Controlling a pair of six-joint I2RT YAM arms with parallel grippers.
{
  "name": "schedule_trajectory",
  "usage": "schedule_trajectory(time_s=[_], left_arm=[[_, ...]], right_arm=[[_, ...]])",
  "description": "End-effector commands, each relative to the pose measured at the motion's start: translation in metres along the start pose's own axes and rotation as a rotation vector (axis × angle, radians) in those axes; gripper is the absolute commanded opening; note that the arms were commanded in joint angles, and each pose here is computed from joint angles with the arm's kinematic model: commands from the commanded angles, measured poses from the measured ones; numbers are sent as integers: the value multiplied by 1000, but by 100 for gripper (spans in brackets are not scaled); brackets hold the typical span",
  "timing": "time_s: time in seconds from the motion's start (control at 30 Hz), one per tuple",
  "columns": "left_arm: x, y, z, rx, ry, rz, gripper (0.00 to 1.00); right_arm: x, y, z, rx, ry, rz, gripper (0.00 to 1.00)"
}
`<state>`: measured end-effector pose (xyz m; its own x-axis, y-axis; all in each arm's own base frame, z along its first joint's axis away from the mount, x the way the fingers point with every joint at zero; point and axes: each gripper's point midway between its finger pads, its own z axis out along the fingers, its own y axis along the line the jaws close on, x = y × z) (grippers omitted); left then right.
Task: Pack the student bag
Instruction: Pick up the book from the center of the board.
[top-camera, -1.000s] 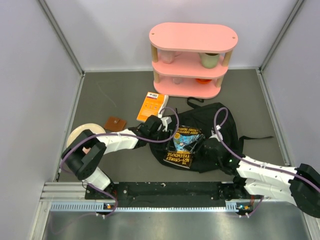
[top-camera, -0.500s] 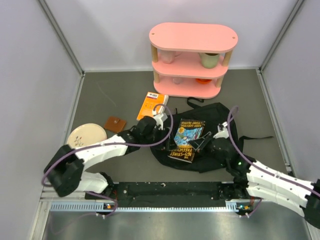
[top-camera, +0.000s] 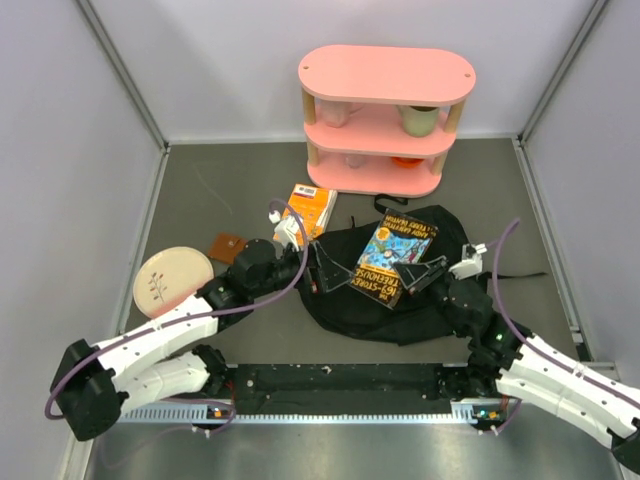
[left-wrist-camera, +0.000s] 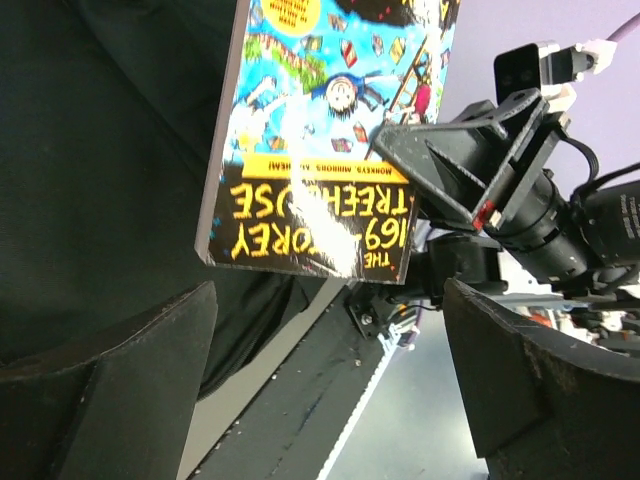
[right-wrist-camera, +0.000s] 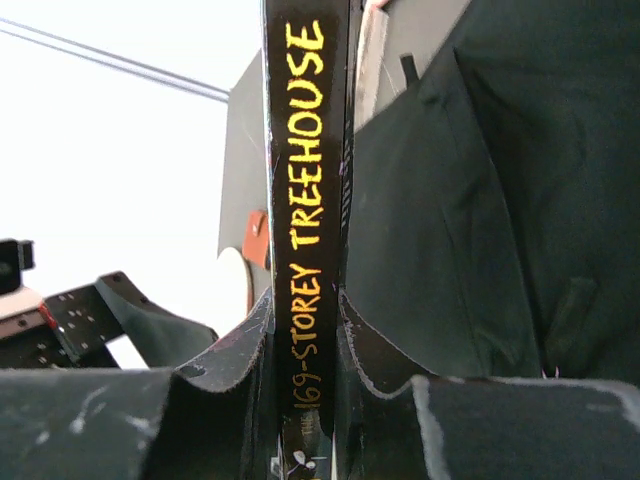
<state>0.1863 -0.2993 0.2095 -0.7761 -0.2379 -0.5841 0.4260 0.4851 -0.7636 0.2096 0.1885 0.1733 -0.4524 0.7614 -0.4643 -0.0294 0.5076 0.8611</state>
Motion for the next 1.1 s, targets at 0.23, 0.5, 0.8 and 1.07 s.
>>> schedule_trajectory(time_s=[0.23,0.5,0.8,1.07], left_arm=[[-3,-48,-8,278,-45,-48,99],[-1,-52,-4,313,-77,-109,99],[3,-42,4,264,-139,-146,99],[-31,-44,11,197,-259,-73,99]], right_arm=[[-55,99,-11,-307,-168,165,0],[-44,108,-4,-382,-126,266,0],[-39,109,-2,-400,-108,316,0],[-11,105,-5,-419,41,388,0]])
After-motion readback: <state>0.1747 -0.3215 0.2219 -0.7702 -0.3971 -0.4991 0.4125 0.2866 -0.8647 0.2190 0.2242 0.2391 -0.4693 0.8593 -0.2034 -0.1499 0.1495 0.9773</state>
